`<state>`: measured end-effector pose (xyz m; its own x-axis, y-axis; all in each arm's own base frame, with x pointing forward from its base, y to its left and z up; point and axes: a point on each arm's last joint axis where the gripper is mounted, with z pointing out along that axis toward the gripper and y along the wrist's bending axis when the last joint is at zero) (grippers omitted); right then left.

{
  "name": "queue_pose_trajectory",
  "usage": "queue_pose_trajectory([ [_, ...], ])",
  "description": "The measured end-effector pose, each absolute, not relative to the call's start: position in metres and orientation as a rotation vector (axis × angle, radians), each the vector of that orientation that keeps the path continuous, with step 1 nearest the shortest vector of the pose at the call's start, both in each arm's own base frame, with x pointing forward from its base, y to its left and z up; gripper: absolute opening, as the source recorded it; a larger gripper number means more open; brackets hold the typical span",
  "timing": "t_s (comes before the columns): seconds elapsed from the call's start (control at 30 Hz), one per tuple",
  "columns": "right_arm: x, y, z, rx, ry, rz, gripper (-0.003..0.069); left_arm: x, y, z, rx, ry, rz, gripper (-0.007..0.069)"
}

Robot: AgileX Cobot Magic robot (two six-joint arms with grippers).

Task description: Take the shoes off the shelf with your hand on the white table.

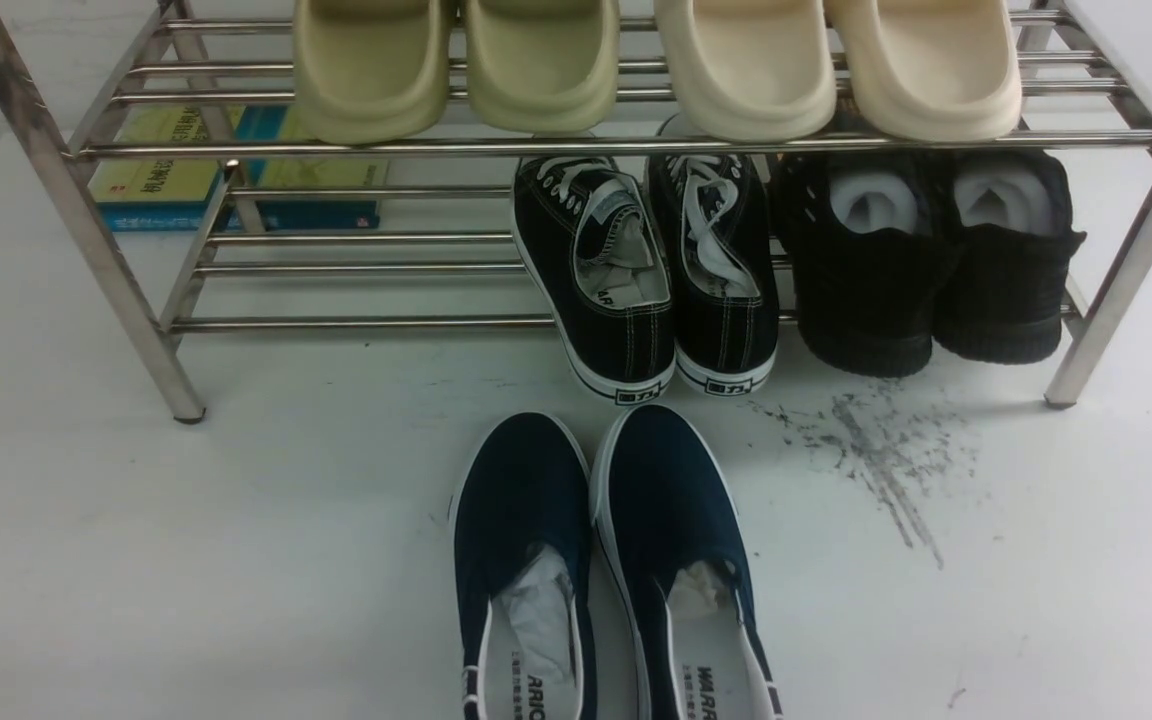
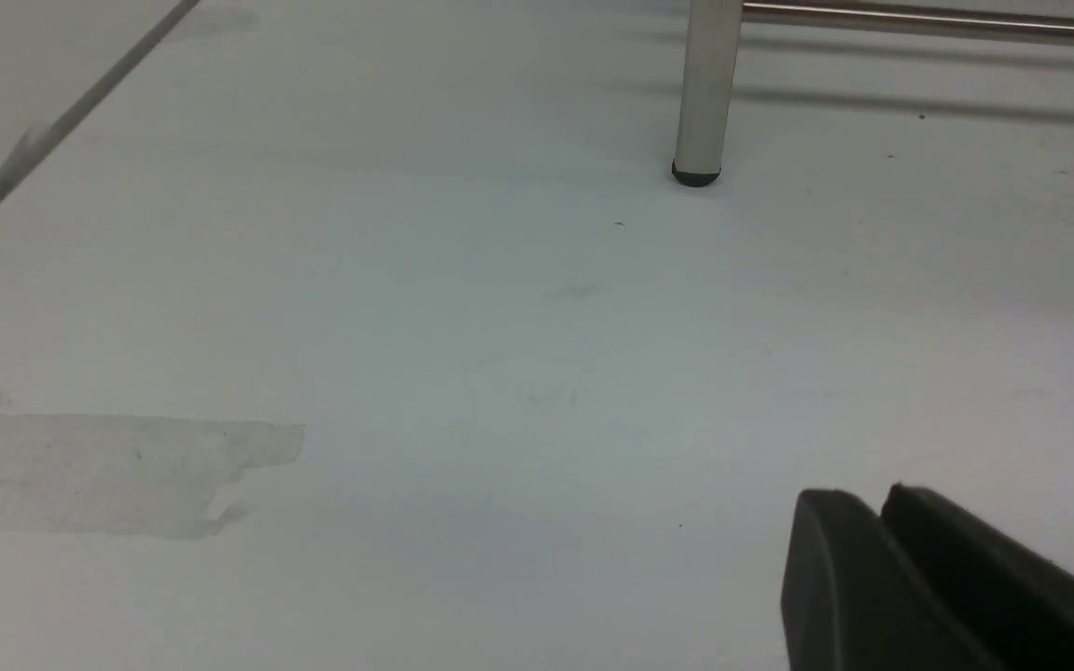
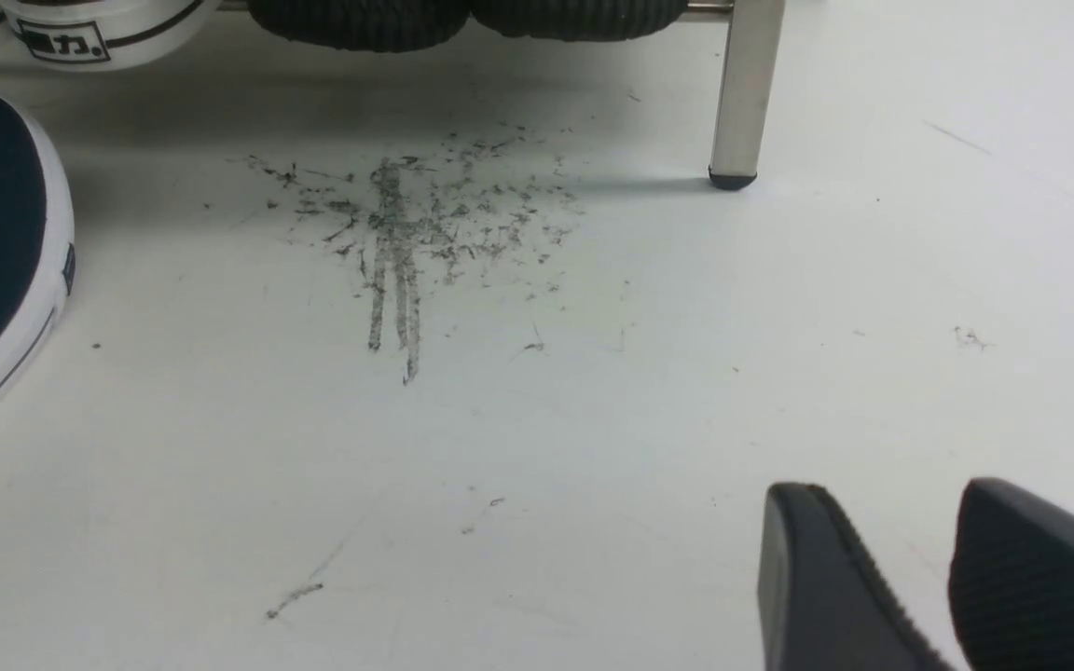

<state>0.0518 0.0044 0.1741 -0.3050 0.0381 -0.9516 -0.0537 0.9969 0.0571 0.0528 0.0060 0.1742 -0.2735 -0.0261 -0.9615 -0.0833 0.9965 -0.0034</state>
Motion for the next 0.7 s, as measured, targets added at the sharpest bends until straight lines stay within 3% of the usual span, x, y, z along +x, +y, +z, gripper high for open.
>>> queue_pose_trajectory([
  [0.7, 0.0518, 0.0044, 0.1741, -0.011, 1.879, 0.091, 0.0239, 0.0527, 0.0061, 0.1739, -0.116, 1.848, 0.028, 0.0109],
])
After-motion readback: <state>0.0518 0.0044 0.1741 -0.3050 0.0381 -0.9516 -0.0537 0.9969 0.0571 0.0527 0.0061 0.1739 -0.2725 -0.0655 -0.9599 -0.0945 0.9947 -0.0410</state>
